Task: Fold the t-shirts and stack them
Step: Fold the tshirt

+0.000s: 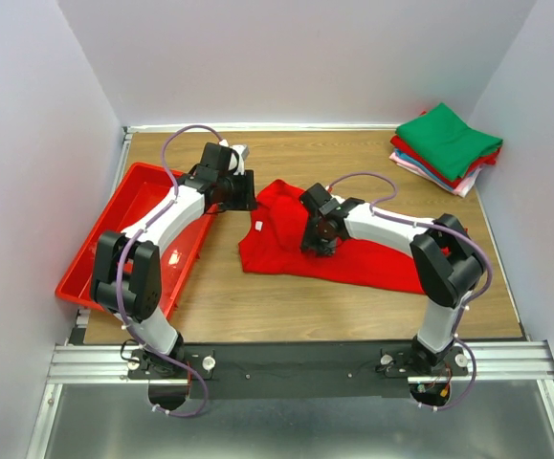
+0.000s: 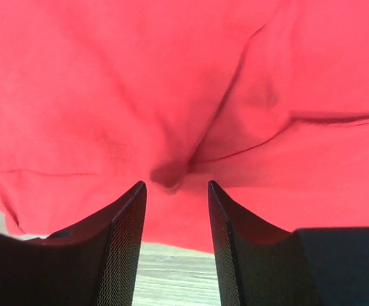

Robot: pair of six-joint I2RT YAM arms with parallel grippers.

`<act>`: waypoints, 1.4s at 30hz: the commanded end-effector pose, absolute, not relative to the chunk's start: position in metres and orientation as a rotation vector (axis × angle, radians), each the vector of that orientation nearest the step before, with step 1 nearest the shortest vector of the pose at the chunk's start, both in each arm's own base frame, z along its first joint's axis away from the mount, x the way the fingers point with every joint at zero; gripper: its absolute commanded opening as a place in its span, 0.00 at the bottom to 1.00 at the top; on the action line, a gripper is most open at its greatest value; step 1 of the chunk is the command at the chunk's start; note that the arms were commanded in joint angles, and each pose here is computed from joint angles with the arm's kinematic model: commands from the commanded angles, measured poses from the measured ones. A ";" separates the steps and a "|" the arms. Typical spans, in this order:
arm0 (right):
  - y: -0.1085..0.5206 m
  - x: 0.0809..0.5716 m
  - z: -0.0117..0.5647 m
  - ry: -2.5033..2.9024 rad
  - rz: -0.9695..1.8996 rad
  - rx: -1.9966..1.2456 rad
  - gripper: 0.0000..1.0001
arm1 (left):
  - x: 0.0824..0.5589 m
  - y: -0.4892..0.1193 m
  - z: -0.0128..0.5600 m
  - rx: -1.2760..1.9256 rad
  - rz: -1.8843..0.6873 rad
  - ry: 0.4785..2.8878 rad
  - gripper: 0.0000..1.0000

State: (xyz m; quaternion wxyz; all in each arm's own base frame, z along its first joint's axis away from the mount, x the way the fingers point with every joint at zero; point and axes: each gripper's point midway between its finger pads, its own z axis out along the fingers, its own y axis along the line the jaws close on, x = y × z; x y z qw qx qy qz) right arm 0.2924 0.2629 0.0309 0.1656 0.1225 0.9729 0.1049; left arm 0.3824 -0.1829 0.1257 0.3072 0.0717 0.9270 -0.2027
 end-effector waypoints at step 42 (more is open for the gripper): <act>0.272 0.301 0.039 2.711 0.221 0.345 0.07 | 0.380 -0.170 0.134 0.232 -0.471 2.396 0.59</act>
